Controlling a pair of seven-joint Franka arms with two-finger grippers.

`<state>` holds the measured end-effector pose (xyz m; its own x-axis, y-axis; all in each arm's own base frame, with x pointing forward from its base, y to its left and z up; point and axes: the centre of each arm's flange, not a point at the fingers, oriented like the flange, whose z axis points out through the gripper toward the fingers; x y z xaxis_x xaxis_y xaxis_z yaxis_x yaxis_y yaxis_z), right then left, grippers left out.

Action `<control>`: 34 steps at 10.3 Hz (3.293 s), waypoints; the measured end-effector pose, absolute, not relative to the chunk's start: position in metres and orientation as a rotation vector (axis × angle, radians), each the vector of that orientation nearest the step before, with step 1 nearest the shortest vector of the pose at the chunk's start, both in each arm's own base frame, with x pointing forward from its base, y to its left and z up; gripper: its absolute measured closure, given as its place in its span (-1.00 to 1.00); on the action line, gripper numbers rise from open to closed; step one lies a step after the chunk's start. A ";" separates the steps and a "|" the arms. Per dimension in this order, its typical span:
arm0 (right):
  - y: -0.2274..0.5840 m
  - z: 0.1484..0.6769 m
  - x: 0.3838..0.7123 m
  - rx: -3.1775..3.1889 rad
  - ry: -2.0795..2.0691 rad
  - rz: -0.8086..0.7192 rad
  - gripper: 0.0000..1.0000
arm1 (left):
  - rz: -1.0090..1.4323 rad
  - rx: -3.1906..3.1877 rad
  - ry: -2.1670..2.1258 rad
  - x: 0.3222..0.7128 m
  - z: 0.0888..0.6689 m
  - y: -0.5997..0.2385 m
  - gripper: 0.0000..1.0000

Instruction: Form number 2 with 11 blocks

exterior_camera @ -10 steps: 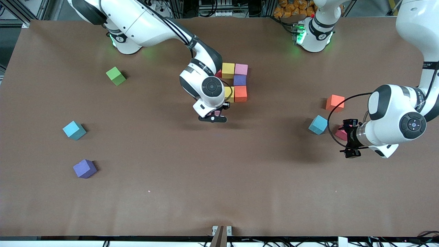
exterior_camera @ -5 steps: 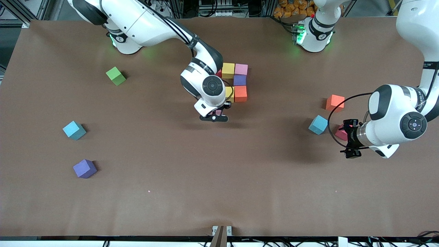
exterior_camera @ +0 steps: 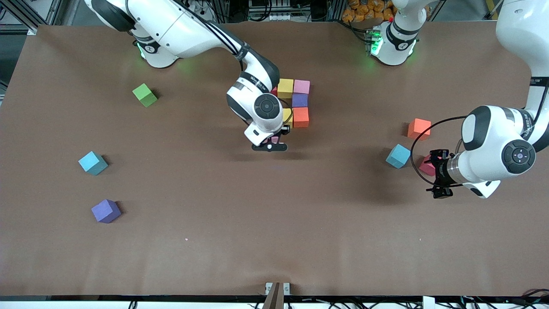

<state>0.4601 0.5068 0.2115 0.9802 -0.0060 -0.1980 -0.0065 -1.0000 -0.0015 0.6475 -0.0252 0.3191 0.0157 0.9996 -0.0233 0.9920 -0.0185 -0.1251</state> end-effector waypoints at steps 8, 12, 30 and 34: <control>0.504 0.209 0.461 -3.108 -0.010 0.351 -0.07 | 0.159 -2.180 -2.158 0.649 0.320 -0.017 -1.00; 0.504 0.208 0.461 -3.108 -0.030 0.363 -0.07 | 0.159 -2.182 -2.156 0.649 0.320 -0.017 -1.00; 0.475 0.298 0.525 -3.026 0.315 0.576 -1.00 | 0.127 -2.199 -2.176 0.657 0.334 -0.012 -1.00; 0.368 0.340 0.587 -3.025 0.549 0.615 -1.00 | 0.121 -2.230 -2.161 0.659 0.341 -0.021 -1.00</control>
